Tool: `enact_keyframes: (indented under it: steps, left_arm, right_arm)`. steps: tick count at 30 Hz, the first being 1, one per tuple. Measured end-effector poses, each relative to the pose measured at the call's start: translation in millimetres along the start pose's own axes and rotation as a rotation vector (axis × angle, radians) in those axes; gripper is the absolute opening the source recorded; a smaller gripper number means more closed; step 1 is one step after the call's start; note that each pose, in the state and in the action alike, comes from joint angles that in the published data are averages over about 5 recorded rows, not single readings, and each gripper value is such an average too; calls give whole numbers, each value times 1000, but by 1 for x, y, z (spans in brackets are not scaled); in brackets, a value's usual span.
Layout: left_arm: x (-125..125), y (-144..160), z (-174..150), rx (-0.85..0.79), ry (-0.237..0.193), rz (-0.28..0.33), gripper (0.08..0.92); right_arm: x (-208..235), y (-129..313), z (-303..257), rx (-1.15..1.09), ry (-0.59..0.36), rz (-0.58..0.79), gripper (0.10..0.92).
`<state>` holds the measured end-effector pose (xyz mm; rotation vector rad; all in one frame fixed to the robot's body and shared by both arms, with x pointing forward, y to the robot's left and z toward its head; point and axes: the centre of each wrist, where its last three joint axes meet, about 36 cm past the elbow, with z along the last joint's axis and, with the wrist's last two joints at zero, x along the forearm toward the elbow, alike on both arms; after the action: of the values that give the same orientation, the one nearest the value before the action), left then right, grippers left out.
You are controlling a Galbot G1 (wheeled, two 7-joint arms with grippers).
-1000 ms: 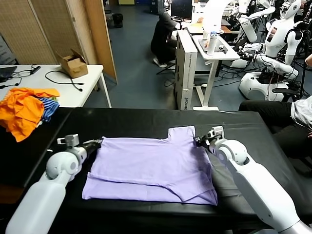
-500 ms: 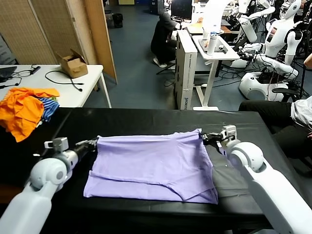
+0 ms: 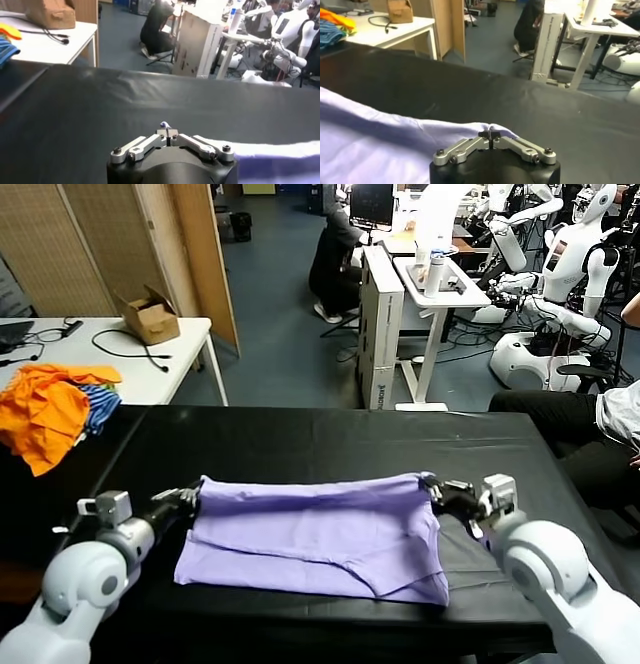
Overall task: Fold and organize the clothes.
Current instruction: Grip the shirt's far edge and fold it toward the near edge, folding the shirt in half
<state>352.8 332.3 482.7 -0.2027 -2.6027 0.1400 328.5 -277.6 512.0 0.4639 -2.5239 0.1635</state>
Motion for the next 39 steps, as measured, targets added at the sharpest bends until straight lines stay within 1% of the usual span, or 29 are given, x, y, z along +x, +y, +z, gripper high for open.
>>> enact_keyframes:
  steps: [7,12,22,23,25,26,28,29,30,31,34,35,36,37,39]
  left_arm:
    - [8,-3,20,-2,28,-15,147]
    - [12,-2,30,12,43,-29,147]
    - [14,5,39,30,63,-58,147]
    - [15,5,40,31,65,-60,147]
    - [17,4,40,32,69,-62,147]
    - [19,4,41,33,71,-64,147]
    - [22,2,41,35,75,-67,164]
    - [24,1,41,36,77,-69,191]
    - [26,1,41,36,80,-73,237]
    - [28,0,41,36,82,-76,282]
    - [34,0,39,29,87,-83,471]
    - [36,1,38,25,88,-84,527]
    - [38,2,37,22,85,-87,603]
    - [39,3,35,19,78,-91,660]
    - [39,5,32,10,51,-99,788]
  right_arm:
    - [4,9,33,-9,98,0,139]
    - [6,12,49,-21,148,2,139]
    - [10,17,53,-34,161,-19,140]
    - [12,18,52,-34,159,-23,152]
    - [16,20,50,-33,153,-29,212]
    - [18,22,49,-33,149,-33,261]
    - [23,25,46,-33,138,-39,386]
    - [27,26,45,-33,132,-42,442]
    - [30,28,43,-36,125,-45,518]
    - [34,29,41,-39,118,-48,574]
    - [44,29,34,-59,93,-53,760]
    - [45,28,32,-69,84,-52,804]
    - [46,27,30,-80,76,-49,850]
    - [46,25,28,-91,67,-44,877]
    - [43,20,26,-113,47,-28,899]
